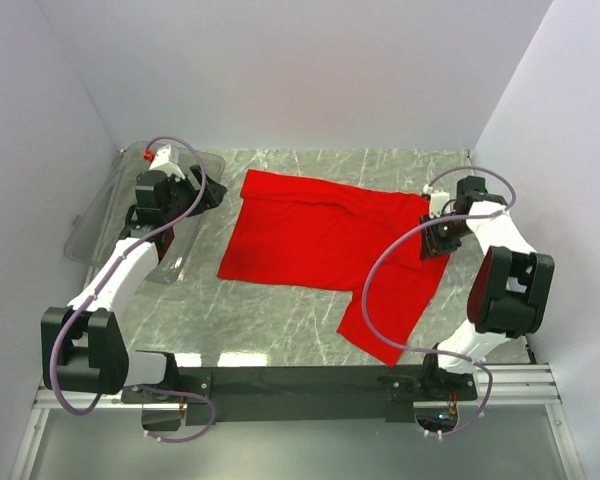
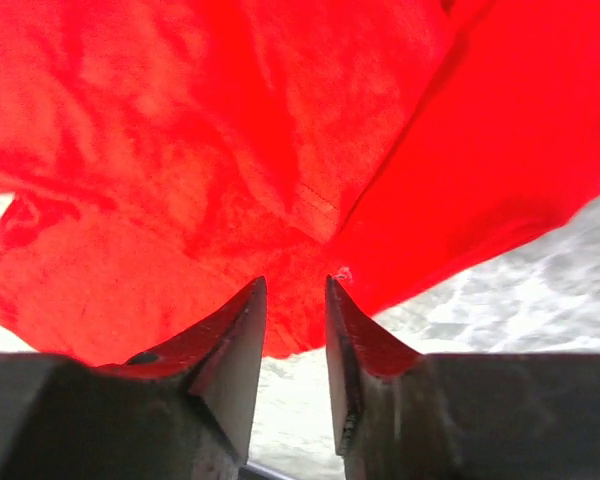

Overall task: Fold and stack the t-shirts
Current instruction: Fold the tshirt

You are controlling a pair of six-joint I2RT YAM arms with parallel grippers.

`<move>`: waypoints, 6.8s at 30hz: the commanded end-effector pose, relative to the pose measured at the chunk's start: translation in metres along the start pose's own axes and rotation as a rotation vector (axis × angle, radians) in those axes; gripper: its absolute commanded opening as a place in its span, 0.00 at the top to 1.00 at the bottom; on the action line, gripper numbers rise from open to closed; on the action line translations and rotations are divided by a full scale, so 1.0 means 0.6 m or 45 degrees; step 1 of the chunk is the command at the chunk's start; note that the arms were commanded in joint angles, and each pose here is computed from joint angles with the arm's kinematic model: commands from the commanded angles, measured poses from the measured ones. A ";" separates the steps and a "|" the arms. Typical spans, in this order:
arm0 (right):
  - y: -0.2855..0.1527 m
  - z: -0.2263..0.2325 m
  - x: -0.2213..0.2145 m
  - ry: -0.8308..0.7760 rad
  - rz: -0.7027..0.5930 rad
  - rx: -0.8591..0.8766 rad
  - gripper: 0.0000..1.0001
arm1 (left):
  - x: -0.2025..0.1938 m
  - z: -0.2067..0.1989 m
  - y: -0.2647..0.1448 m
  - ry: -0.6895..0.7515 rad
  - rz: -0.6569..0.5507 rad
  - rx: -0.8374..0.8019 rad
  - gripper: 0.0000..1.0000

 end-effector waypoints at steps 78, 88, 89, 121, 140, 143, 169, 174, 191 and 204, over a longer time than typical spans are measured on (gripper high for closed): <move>0.107 0.225 0.119 -0.628 0.016 0.242 1.00 | 0.005 -0.005 -0.028 -0.005 -0.064 -0.059 0.17; 0.111 0.241 0.171 -0.470 -0.034 0.344 0.81 | 0.007 -0.007 -0.028 -0.001 -0.062 -0.062 0.17; 0.110 0.241 0.175 -0.472 -0.035 0.342 0.78 | 0.007 -0.008 -0.029 0.001 -0.062 -0.062 0.17; 0.040 -0.218 0.268 0.349 -0.353 -0.344 0.61 | -0.023 -0.048 0.259 -0.040 0.264 -0.227 0.18; 0.082 -0.235 0.254 0.479 -0.333 -0.283 0.66 | -0.076 -0.026 0.387 -0.064 0.349 -0.122 0.19; 0.088 -0.233 0.255 0.508 -0.344 -0.254 0.67 | -0.084 -0.022 0.398 -0.066 0.348 -0.103 0.19; 0.051 -0.297 0.242 0.695 -0.509 -0.360 1.00 | -0.127 0.023 0.436 -0.072 0.342 0.123 0.20; 0.056 -0.302 0.245 0.721 -0.542 -0.367 1.00 | -0.128 0.024 0.439 -0.084 0.340 0.121 0.20; -0.007 -0.279 0.243 0.546 -0.606 -0.400 0.61 | -0.064 -0.058 0.408 -0.014 0.252 -0.188 0.17; -0.118 -0.124 0.143 -0.230 -0.437 0.034 0.59 | 0.039 -0.143 0.207 0.247 0.001 -0.249 0.15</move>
Point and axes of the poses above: each gripper's point midway between its finger pads, its own y axis out along the fingers, its own z axis along the line the jaws close on, x = y × z, the point moved 9 cm from there along -y, back along the fingers, and after that the axes turned 12 degrees about -y, right-handed, at the moved point
